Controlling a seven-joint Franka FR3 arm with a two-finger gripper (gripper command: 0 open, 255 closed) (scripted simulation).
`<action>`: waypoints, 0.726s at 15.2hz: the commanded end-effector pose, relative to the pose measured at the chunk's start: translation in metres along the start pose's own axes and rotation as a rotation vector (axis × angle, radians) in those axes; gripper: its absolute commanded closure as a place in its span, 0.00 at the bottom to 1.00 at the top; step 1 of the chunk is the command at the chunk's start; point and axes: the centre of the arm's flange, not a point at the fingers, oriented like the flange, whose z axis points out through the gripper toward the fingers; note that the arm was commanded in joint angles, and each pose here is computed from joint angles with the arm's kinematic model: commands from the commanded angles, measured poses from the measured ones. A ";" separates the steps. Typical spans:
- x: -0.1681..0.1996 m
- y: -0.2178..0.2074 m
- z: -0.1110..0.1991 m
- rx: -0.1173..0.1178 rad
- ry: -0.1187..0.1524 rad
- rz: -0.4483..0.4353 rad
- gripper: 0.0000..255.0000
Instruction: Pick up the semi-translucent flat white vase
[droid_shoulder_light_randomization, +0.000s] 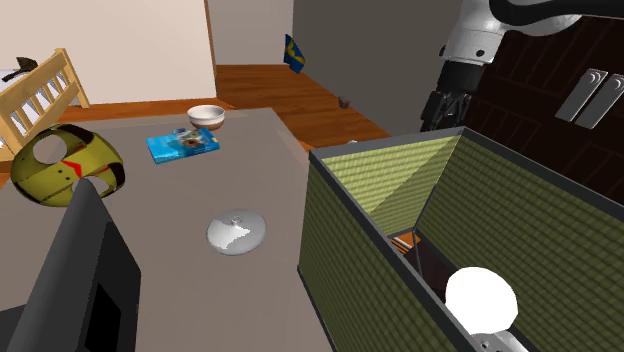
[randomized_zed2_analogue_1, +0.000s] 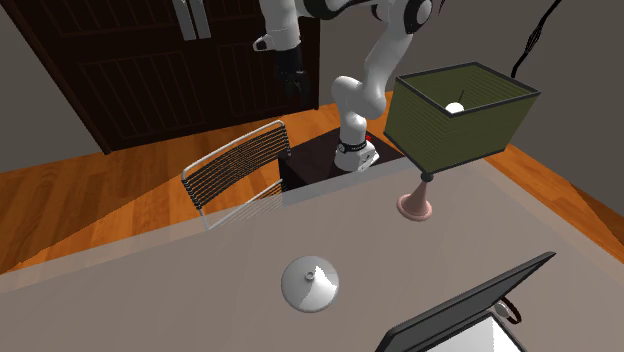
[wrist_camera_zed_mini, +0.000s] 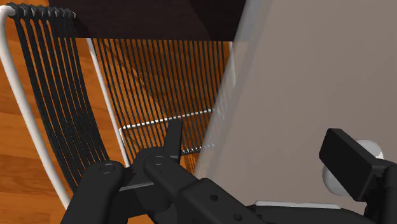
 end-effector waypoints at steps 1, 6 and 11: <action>0.000 0.000 0.000 0.000 0.000 0.000 0.00; 0.023 -0.052 0.032 -0.006 0.026 0.009 0.00; 0.047 -0.104 0.064 -0.012 0.051 0.019 0.00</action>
